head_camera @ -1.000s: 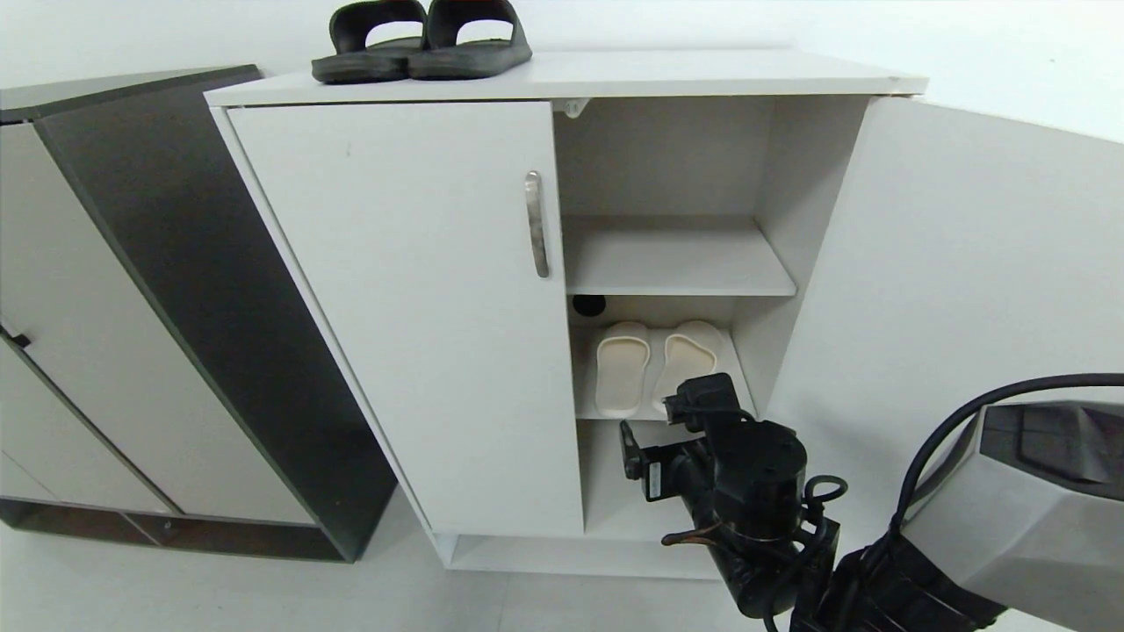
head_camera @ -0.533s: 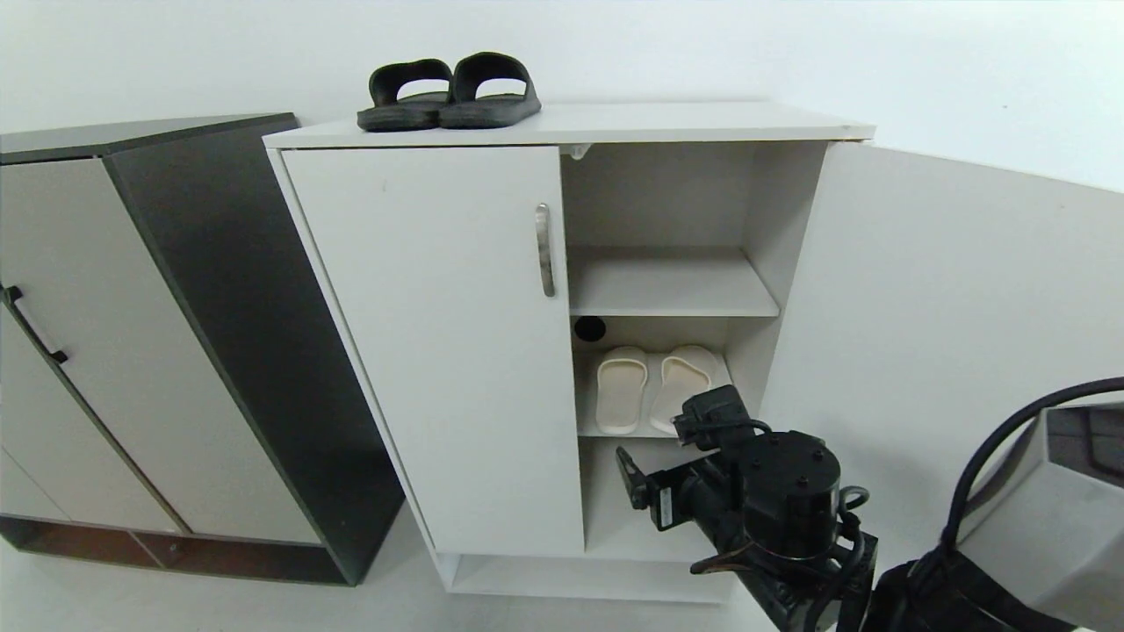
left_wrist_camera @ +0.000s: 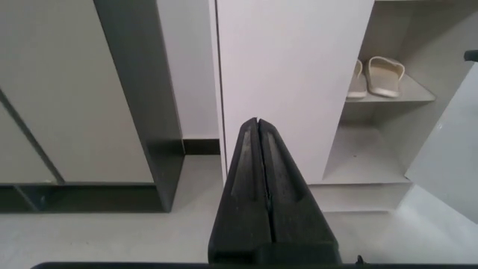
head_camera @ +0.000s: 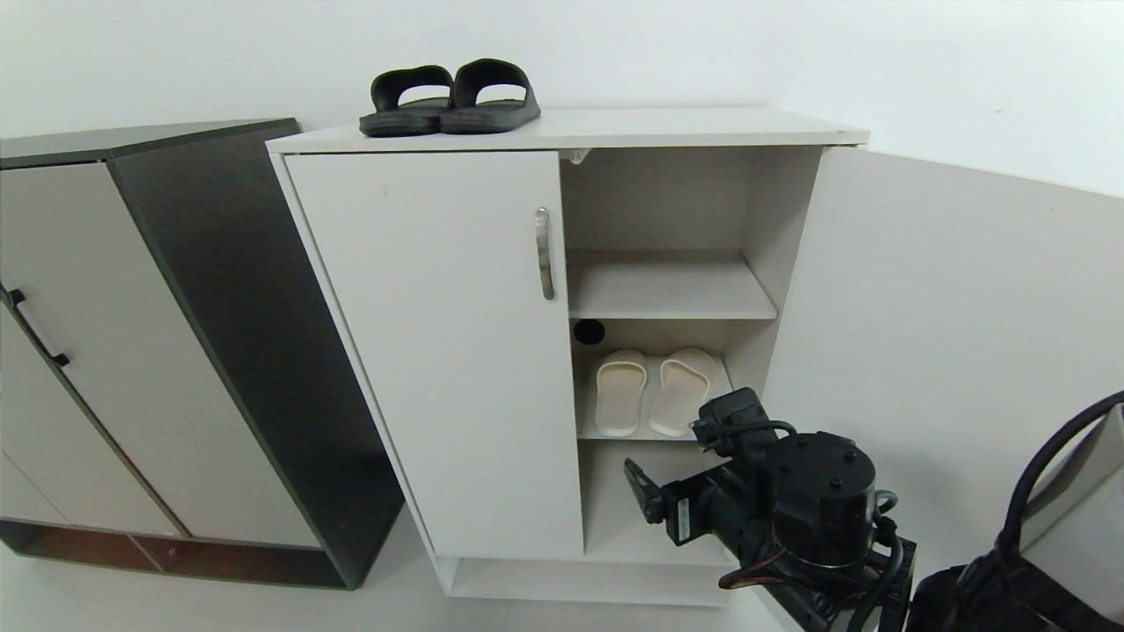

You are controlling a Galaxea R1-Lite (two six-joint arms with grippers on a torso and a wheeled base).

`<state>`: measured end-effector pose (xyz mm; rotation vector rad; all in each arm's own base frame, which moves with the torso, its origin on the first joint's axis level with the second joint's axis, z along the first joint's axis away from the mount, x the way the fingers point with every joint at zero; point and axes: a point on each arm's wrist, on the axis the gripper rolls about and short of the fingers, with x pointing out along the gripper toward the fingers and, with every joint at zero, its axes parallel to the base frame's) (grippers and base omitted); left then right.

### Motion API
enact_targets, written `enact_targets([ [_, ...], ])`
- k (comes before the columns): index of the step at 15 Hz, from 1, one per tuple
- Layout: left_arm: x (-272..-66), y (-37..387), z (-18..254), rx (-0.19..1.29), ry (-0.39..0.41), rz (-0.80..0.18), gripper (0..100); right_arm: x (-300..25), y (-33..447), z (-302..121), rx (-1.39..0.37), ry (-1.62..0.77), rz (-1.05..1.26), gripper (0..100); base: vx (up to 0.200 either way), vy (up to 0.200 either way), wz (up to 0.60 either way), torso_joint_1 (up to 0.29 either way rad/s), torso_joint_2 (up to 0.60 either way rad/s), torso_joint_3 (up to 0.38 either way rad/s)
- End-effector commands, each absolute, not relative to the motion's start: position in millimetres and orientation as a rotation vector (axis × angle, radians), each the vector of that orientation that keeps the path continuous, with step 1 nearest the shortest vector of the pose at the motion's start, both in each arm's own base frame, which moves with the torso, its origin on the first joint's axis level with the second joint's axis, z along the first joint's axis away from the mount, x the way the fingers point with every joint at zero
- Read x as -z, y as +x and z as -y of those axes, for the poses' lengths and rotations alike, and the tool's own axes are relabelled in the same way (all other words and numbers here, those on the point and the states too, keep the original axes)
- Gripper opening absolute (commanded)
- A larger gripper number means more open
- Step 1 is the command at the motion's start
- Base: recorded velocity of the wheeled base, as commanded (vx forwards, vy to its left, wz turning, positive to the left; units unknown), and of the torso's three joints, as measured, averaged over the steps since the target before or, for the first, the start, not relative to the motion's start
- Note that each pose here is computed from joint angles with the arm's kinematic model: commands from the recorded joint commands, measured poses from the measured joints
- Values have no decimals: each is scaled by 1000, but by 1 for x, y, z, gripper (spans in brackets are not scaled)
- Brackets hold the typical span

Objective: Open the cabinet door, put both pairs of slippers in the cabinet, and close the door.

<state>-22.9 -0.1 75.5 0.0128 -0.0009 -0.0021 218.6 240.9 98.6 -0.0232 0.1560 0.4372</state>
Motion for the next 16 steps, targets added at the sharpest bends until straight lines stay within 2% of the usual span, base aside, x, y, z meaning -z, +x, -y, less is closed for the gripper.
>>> enact_targets([
  [1, -75, -23, 0, 3, 14, 0, 0, -98, 218, -241, -439, -25, -158, 100, 0, 200, 0, 7, -2, 17],
  [16, -75, -23, 0, 3, 12, 0, 0, -79, 215, -239, -453, -60, -179, 100, 0, 200, 0, 2, 2, 3],
])
